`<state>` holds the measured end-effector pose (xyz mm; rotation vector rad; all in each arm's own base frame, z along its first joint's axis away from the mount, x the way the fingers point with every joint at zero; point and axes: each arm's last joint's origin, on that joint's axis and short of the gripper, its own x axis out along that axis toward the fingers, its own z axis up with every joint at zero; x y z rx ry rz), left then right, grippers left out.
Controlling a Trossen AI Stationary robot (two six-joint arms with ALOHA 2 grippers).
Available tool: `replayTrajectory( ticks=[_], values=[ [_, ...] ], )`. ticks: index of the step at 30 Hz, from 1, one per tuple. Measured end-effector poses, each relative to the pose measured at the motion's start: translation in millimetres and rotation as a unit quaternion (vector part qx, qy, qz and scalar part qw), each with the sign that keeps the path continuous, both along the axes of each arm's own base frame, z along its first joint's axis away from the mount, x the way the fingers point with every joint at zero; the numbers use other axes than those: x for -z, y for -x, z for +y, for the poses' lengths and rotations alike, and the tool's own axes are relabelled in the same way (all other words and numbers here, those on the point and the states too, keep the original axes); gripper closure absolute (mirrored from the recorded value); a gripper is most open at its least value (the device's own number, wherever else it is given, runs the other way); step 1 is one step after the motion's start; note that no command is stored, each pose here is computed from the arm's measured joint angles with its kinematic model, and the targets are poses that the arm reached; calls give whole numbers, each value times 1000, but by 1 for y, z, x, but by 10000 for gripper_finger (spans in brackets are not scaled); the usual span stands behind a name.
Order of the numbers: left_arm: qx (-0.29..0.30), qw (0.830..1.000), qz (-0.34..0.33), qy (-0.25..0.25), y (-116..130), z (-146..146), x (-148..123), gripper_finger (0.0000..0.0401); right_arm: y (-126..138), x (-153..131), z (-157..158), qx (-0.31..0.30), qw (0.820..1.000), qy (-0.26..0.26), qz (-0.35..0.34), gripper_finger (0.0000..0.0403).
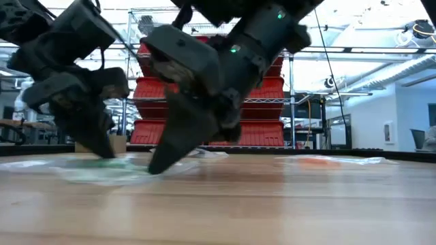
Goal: Sort rubber bands
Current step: Close the transparent zip bag
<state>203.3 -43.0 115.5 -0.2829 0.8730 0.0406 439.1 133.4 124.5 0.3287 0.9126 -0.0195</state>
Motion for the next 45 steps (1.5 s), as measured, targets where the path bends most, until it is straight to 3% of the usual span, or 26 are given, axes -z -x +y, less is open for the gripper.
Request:
replayTrajectory(
  ticks=[8,15,18,23,29,36,45],
  values=[
    [8,998,-3,57,7,-28,-1,401,13,-19,-32,37,993,92,62,403],
    [50,984,-121,120,2,-60,-21,401,29,-59,-62,86,981,156,81,403],
    [27,984,-147,97,0,-62,-26,401,31,-80,-62,110,983,138,38,403],
    [-79,989,-120,26,-3,-39,-17,401,24,-83,-37,113,990,85,-20,403],
    [-173,984,-38,30,-3,-1,-4,400,6,-57,-25,121,989,62,-60,403],
    [-121,981,-52,142,-12,21,-6,346,-2,-37,-27,112,990,69,-60,403],
    [-134,976,-36,166,-17,39,6,261,-3,-31,-27,102,990,80,-52,403]
  ],
)
